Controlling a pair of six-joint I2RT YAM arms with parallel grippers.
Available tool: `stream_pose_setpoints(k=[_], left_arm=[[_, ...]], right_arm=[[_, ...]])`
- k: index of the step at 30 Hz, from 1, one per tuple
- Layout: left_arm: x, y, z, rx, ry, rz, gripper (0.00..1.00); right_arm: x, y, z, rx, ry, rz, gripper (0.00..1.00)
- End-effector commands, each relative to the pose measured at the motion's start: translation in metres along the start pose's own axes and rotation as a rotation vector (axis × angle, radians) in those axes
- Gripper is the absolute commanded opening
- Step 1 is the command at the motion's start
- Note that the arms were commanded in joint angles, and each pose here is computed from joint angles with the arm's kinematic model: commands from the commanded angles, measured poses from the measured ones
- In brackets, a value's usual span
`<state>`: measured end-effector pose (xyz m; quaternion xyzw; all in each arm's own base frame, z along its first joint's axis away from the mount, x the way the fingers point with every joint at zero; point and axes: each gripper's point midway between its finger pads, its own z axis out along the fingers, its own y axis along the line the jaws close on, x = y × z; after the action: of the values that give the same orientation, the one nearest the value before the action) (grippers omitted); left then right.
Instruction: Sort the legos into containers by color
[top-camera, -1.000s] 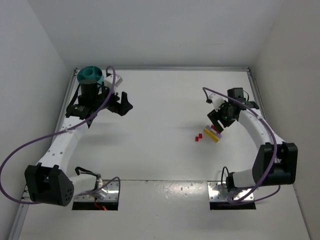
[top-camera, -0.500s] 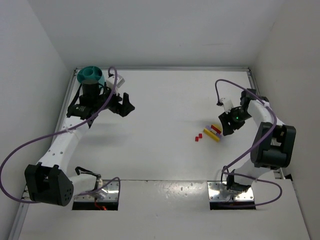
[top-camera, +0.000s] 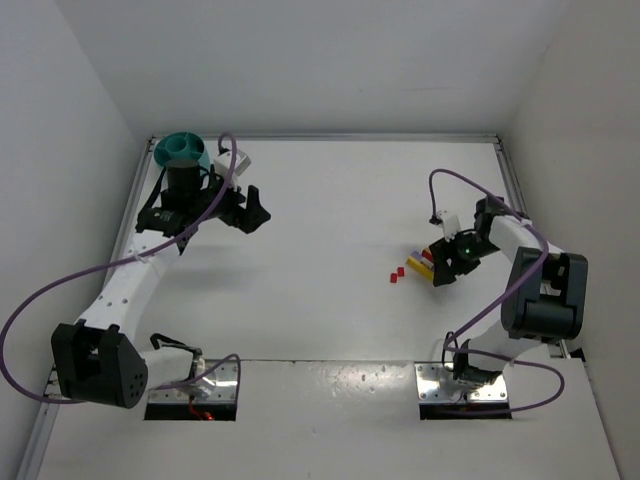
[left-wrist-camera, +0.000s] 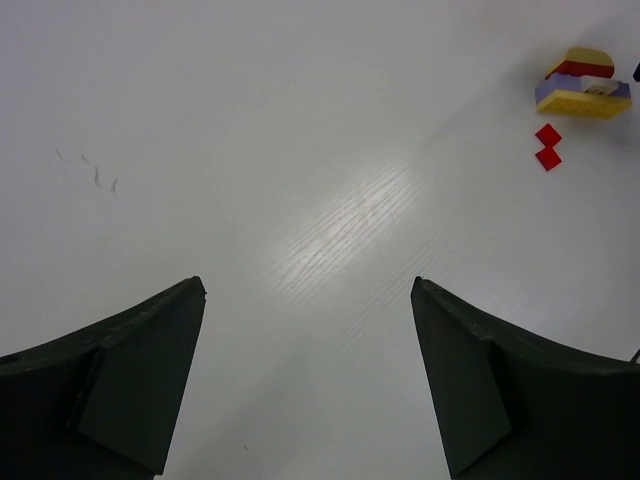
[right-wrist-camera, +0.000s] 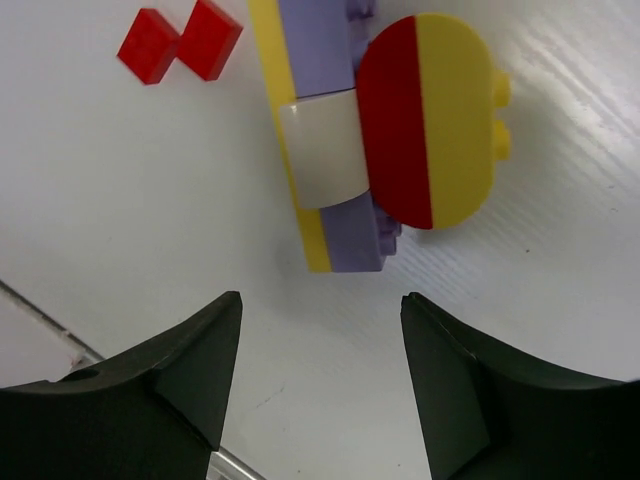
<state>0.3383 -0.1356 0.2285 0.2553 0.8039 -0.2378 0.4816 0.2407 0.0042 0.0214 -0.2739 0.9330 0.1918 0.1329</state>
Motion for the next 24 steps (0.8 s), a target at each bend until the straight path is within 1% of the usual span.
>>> stream_pose_setpoints(k=[1,6,9,12,16,22,24], left_arm=[[-0.007,-0.002,0.004,0.012,-0.027,0.014,0.90],[-0.004,0.000,0.008,0.014,-0.018,-0.001,0.90],[-0.004,0.000,0.008,0.014,-0.017,-0.001,0.90],[-0.001,0.001,0.011,0.015,-0.010,-0.006,0.90],[-0.005,0.002,0.012,0.014,-0.019,-0.009,0.90],[0.000,0.004,0.019,0.025,-0.004,-0.038,0.90],[0.000,0.004,0.019,0.025,-0.004,-0.038,0.90]], right_arm=[[-0.017,-0.013,0.004,0.065,-0.064,-0.001,0.65],[-0.019,-0.016,0.010,0.071,-0.084,-0.011,0.67],[-0.016,-0.013,0.017,0.040,-0.084,-0.002,0.67],[-0.015,-0.011,0.021,0.021,-0.078,0.015,0.60],[-0.018,-0.011,0.023,0.018,-0.075,0.007,0.56],[-0.026,-0.013,0.025,0.016,-0.091,0.021,0.55],[-0.025,-0.012,0.028,0.015,-0.077,0.027,0.54]])
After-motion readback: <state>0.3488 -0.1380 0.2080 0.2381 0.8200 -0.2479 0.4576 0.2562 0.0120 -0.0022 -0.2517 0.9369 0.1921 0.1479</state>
